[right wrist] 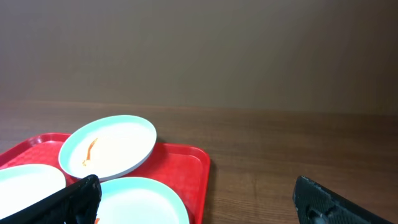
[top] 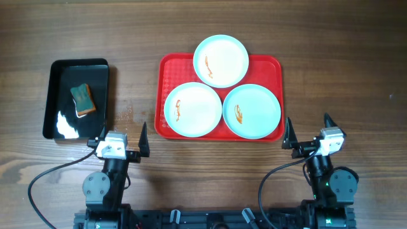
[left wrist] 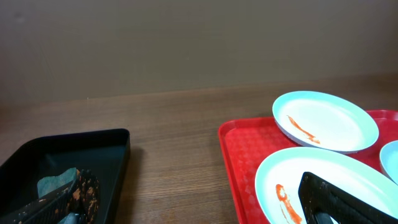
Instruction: Clean dirty plates on tray and stack at the side
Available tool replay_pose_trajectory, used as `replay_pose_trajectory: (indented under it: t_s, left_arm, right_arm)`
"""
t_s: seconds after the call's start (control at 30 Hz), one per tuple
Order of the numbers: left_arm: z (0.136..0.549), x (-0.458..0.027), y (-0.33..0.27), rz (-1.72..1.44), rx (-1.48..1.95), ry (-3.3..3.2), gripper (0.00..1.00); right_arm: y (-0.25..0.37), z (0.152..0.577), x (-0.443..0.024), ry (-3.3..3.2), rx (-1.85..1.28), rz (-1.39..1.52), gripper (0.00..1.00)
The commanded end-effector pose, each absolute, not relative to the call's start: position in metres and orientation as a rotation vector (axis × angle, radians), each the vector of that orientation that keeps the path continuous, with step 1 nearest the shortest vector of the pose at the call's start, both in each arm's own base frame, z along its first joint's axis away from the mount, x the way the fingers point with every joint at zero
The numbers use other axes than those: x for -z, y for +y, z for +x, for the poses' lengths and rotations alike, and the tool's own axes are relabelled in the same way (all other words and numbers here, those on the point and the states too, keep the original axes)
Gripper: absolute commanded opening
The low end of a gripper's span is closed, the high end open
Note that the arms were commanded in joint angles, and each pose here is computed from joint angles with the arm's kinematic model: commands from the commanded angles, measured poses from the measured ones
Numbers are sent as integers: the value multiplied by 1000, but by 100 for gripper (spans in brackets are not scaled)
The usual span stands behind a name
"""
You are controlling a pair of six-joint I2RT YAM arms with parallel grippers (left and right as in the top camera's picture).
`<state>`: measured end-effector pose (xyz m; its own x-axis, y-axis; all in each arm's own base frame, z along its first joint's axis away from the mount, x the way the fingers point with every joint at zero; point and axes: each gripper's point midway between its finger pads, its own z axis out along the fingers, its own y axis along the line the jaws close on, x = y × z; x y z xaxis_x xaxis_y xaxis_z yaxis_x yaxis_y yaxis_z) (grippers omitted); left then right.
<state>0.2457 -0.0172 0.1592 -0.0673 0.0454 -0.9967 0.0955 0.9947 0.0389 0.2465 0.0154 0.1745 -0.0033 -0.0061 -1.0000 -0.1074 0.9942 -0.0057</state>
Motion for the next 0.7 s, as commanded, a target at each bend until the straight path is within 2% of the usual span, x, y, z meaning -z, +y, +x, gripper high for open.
replay_pose_trajectory:
  t_s: [0.0, 0.2, 0.27, 0.33, 0.43, 0.53, 0.67]
  left_arm:
    - [246, -156, -16, 114, 23, 1646, 100]
    - [246, -160, -19, 119, 42, 1629, 100]
    - [242, -161, -43, 170, 217, 1624, 100]
    - [226, -165, -85, 262, 533, 1615, 100]
    - [175, -172, -141, 465, 1038, 1617, 100]
    - [144, -185, -159, 614, 1223, 1564, 100]
    - [136, -203, -161, 621, 1281, 1515, 100]
  right_arm:
    - [13, 247, -173, 1579, -56, -92, 100]
    - [13, 247, -173, 1579, -56, -92, 100]
    - [13, 247, -173, 1579, -56, -92, 100]
    - [13, 247, -173, 1579, -56, -92, 100]
    - [13, 247, -173, 1579, -56, -92, 100]
    - [13, 247, -173, 1579, -56, -92, 100]
    - [13, 247, -173, 1579, -56, -92, 100]
